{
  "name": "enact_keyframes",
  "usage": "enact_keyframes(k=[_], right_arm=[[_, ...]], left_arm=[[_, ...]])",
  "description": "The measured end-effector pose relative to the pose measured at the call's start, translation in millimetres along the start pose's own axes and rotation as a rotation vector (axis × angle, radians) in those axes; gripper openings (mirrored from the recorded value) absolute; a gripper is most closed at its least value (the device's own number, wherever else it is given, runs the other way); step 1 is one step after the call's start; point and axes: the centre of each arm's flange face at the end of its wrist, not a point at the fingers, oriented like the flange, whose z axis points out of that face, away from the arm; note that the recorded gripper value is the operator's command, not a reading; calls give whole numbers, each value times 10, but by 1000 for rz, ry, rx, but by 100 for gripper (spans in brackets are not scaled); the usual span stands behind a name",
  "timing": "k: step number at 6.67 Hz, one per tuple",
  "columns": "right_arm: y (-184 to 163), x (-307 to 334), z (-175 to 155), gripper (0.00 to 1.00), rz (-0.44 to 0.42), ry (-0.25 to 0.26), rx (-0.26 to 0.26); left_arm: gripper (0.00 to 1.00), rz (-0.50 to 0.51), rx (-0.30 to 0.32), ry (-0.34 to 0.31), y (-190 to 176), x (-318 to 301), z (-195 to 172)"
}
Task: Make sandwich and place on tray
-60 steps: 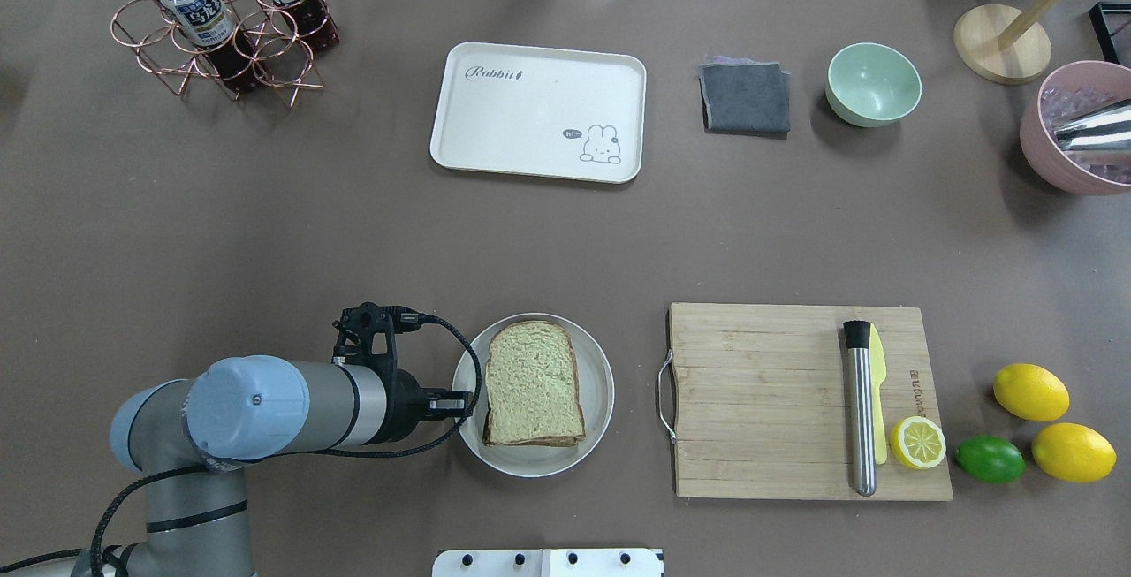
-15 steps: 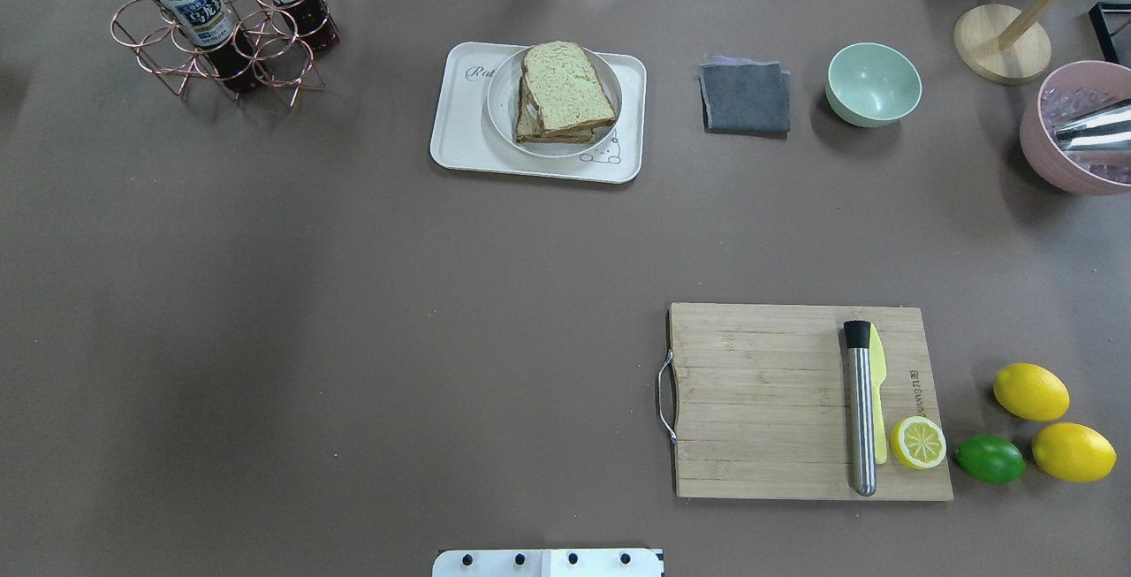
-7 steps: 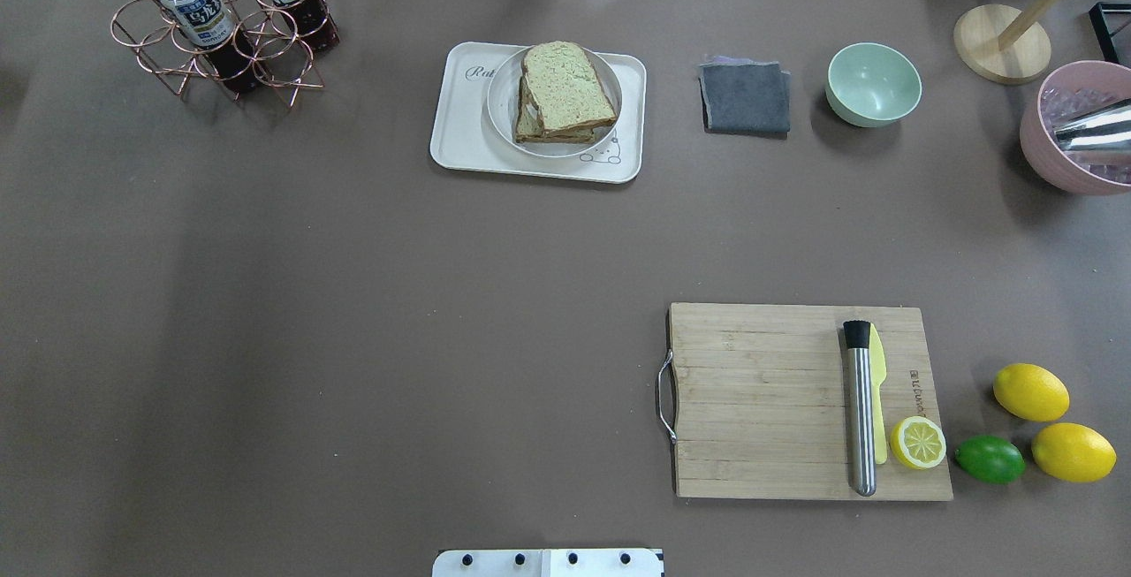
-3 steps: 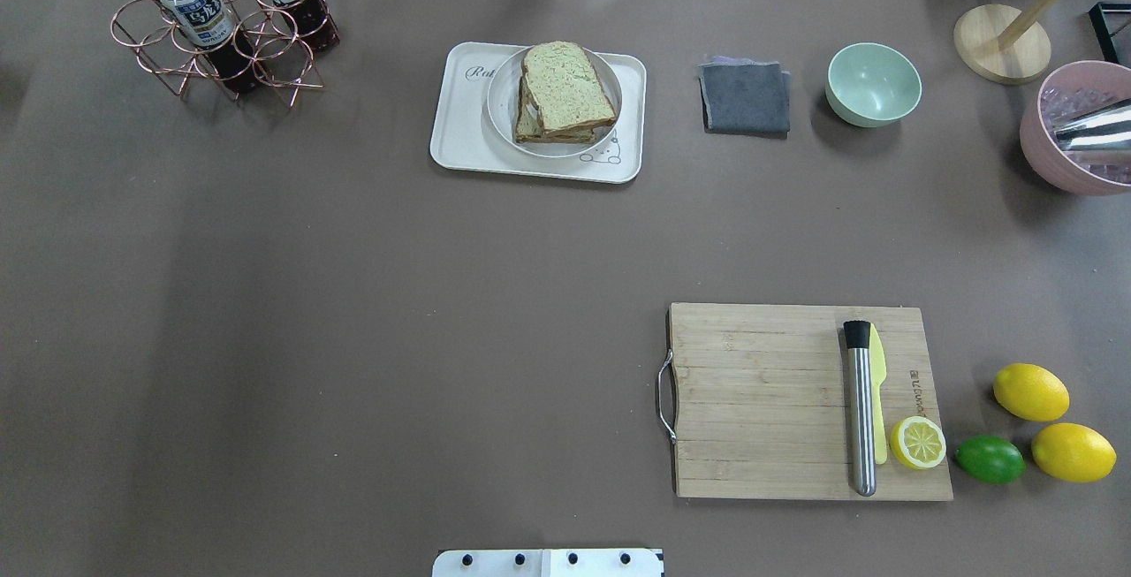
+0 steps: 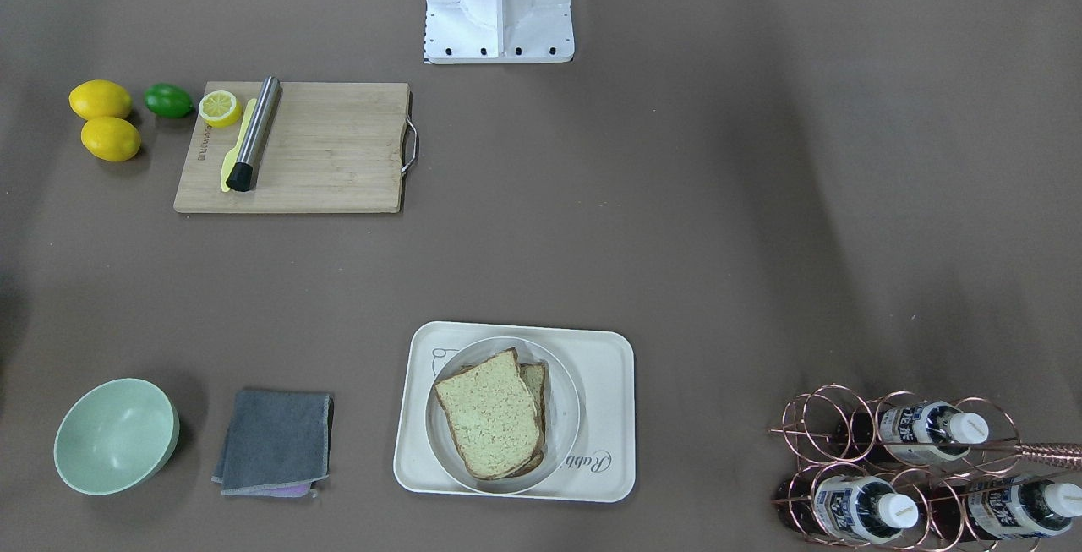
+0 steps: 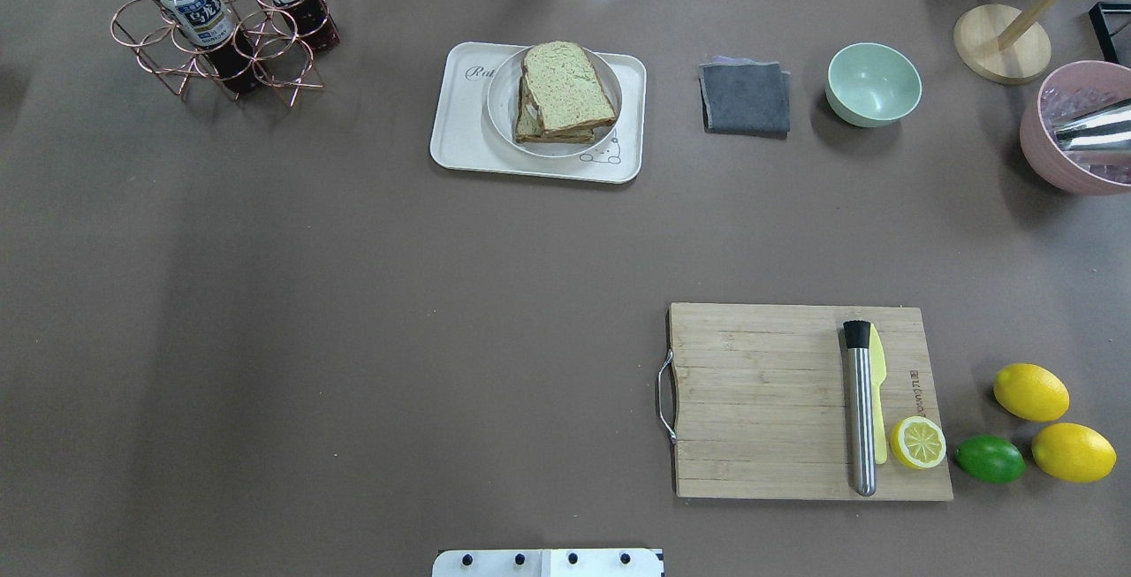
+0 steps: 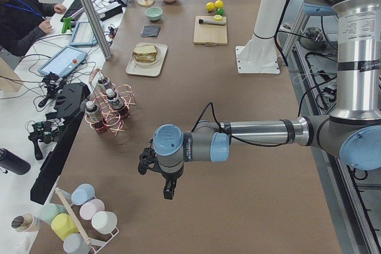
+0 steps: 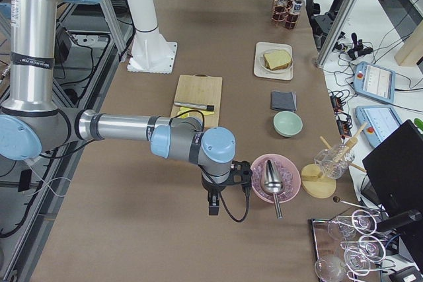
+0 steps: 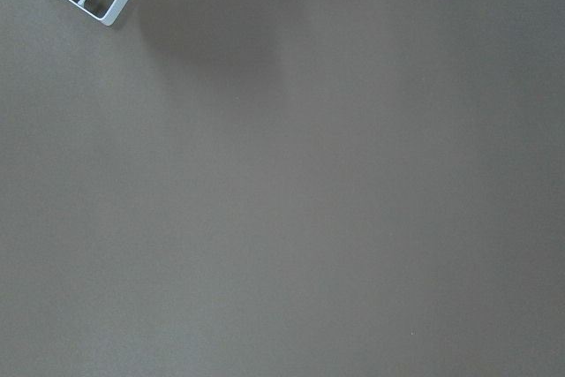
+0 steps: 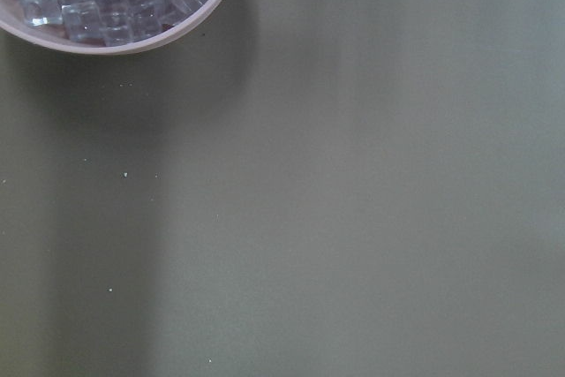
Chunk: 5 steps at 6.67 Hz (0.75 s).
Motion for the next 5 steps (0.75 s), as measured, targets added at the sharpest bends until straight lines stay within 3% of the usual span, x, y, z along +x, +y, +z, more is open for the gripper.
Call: enact_keyframes(k=[5], right_arm=[[16,24,35,100,-13,1,10]], left_arm=[[98,-15,-15,4,124,-45,71]])
